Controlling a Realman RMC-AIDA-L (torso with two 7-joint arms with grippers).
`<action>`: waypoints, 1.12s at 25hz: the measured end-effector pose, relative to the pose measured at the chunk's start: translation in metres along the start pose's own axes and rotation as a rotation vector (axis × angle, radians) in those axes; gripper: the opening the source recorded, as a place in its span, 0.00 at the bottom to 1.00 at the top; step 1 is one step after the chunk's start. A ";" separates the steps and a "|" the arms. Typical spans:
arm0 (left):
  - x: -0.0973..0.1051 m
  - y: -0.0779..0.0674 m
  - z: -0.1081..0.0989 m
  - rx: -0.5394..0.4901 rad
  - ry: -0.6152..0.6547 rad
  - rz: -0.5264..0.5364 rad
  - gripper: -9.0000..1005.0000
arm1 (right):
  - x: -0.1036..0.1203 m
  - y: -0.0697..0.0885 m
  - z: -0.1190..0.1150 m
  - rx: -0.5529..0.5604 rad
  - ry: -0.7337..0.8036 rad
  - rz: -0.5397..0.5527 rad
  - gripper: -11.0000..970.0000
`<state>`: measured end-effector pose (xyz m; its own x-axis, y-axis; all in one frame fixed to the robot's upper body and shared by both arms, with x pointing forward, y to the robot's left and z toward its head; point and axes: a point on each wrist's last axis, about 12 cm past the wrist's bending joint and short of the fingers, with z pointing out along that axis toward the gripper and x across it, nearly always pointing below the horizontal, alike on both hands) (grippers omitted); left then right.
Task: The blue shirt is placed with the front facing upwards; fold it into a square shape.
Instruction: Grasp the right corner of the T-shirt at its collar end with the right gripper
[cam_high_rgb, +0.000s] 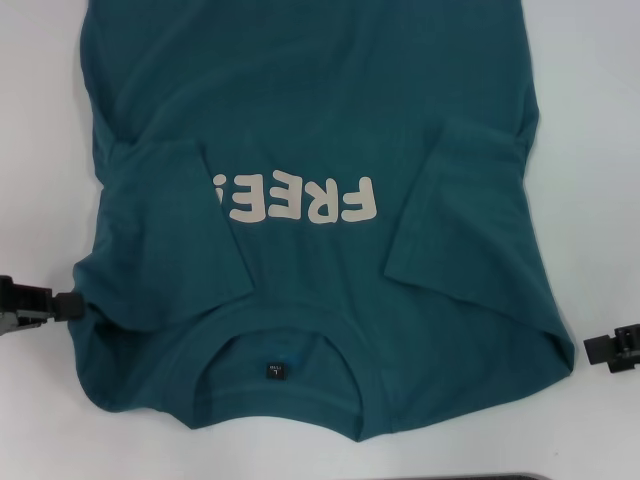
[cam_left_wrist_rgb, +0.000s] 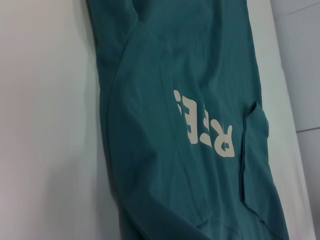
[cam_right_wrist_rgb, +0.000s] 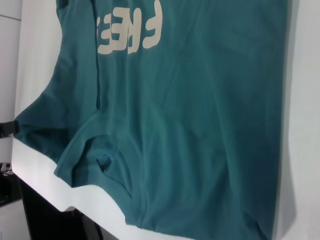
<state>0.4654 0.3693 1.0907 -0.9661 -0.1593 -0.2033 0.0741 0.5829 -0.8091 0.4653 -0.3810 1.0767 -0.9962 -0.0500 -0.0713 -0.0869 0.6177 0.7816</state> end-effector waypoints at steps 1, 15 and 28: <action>0.000 0.000 0.000 0.000 0.000 0.000 0.03 | 0.000 0.000 0.002 0.001 0.000 0.002 0.89; 0.000 0.000 -0.001 0.002 0.000 0.005 0.02 | -0.004 -0.002 0.010 0.024 -0.014 0.032 0.89; 0.000 0.000 -0.001 0.002 -0.001 0.004 0.03 | -0.009 0.001 0.020 0.029 -0.007 0.016 0.89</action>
<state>0.4654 0.3696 1.0914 -0.9655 -0.1578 -0.2070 0.0785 0.5816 -0.8097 0.4739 -0.3642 1.0654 -0.9974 -0.0343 -0.0638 -0.0709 0.6413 0.7640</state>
